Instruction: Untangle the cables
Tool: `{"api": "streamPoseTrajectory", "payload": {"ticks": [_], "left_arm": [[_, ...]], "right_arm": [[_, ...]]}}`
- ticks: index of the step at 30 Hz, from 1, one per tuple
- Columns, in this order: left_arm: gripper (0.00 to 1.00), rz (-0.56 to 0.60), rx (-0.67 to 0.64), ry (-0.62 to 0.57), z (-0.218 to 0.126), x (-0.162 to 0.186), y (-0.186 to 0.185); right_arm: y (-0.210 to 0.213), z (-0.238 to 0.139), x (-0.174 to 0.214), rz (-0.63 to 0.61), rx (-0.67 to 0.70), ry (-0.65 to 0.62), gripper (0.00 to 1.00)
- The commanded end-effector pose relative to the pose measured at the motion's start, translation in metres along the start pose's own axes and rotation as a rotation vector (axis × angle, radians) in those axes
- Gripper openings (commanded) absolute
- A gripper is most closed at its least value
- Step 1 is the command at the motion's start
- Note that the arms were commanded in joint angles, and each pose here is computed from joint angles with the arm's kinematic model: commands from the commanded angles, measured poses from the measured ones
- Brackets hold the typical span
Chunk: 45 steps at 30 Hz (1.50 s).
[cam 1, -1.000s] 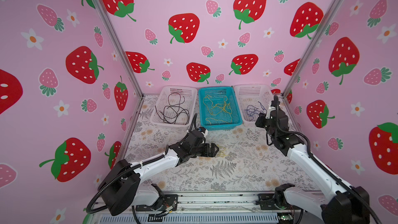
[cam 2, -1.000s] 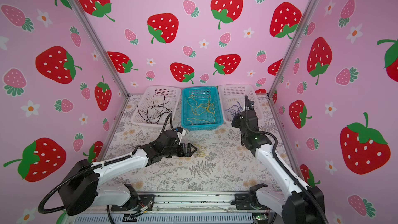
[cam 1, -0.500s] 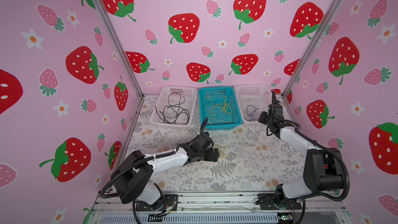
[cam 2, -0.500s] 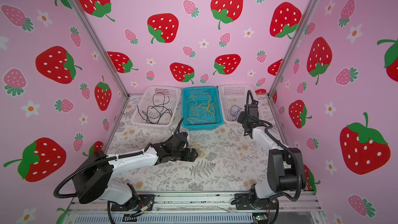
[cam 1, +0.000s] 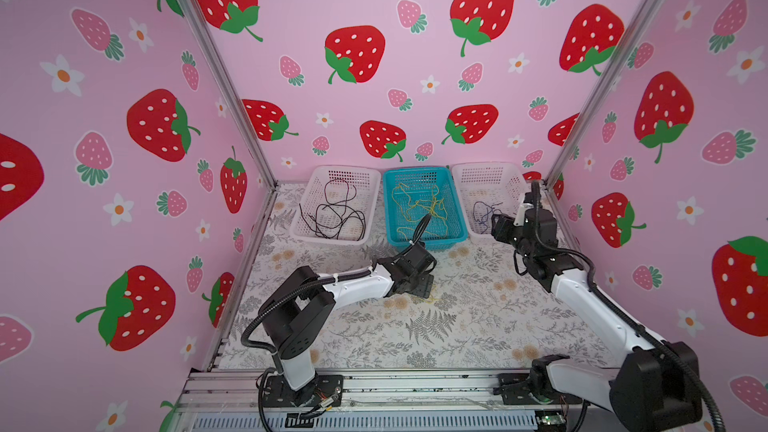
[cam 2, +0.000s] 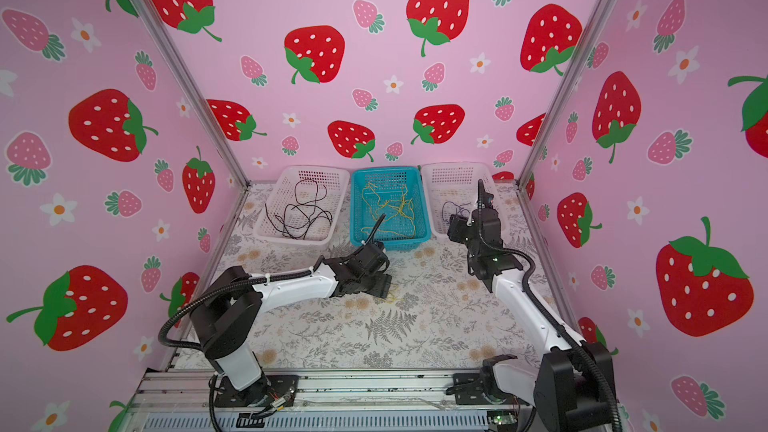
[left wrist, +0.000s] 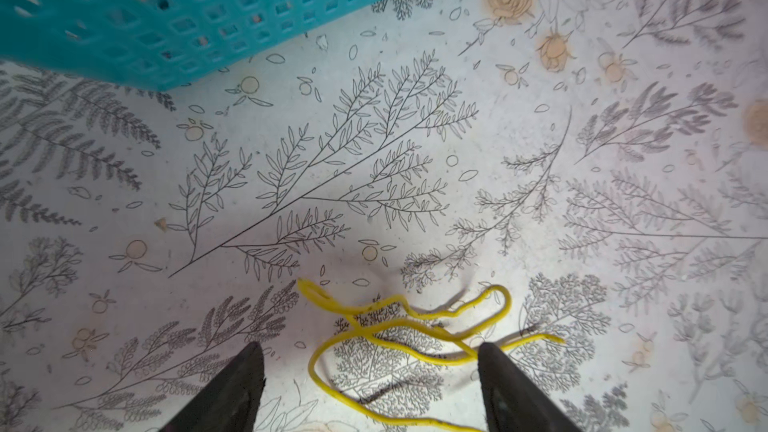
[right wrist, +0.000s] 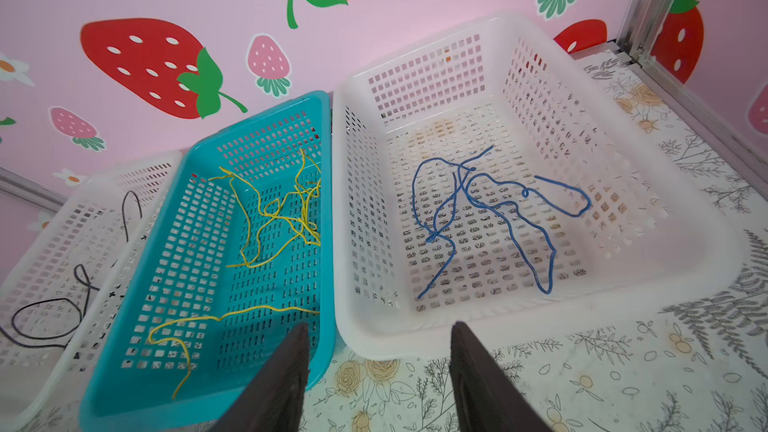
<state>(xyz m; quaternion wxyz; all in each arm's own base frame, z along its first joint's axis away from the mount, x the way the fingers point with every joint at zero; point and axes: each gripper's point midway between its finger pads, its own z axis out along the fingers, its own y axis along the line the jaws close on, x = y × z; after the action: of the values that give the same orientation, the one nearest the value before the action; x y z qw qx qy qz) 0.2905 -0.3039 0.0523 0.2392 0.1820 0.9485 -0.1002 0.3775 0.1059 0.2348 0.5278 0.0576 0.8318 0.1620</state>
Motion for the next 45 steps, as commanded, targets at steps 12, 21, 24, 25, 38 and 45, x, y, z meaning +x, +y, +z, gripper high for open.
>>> {"api": "streamPoseTrajectory", "payload": {"ticks": [12, 21, 24, 25, 38, 45], "left_arm": [[0.48, 0.135, -0.090, 0.053, 0.015, -0.003, 0.000], [0.24, 0.154, -0.136, 0.085, 0.022, 0.007, 0.009], [0.11, 0.153, -0.138, 0.080, 0.017, 0.004, 0.009], [0.05, 0.154, -0.139, 0.071, 0.013, 0.002, 0.009], [0.00, 0.150, -0.010, -0.183, -0.129, -0.064, -0.005], [0.00, 0.122, 0.054, -0.324, -0.171, -0.143, 0.000]], "right_arm": [[0.019, -0.040, -0.010, -0.023, -0.121, -0.047, 0.57], [0.023, -0.046, -0.007, -0.016, -0.148, -0.050, 0.58], [0.025, -0.049, -0.009, -0.013, -0.160, -0.056, 0.58], [0.025, -0.050, -0.009, -0.011, -0.160, -0.056, 0.58], [0.020, -0.068, 0.028, 0.005, -0.204, -0.005, 0.59], [0.014, -0.066, 0.053, 0.014, -0.199, 0.032, 0.59]]}}
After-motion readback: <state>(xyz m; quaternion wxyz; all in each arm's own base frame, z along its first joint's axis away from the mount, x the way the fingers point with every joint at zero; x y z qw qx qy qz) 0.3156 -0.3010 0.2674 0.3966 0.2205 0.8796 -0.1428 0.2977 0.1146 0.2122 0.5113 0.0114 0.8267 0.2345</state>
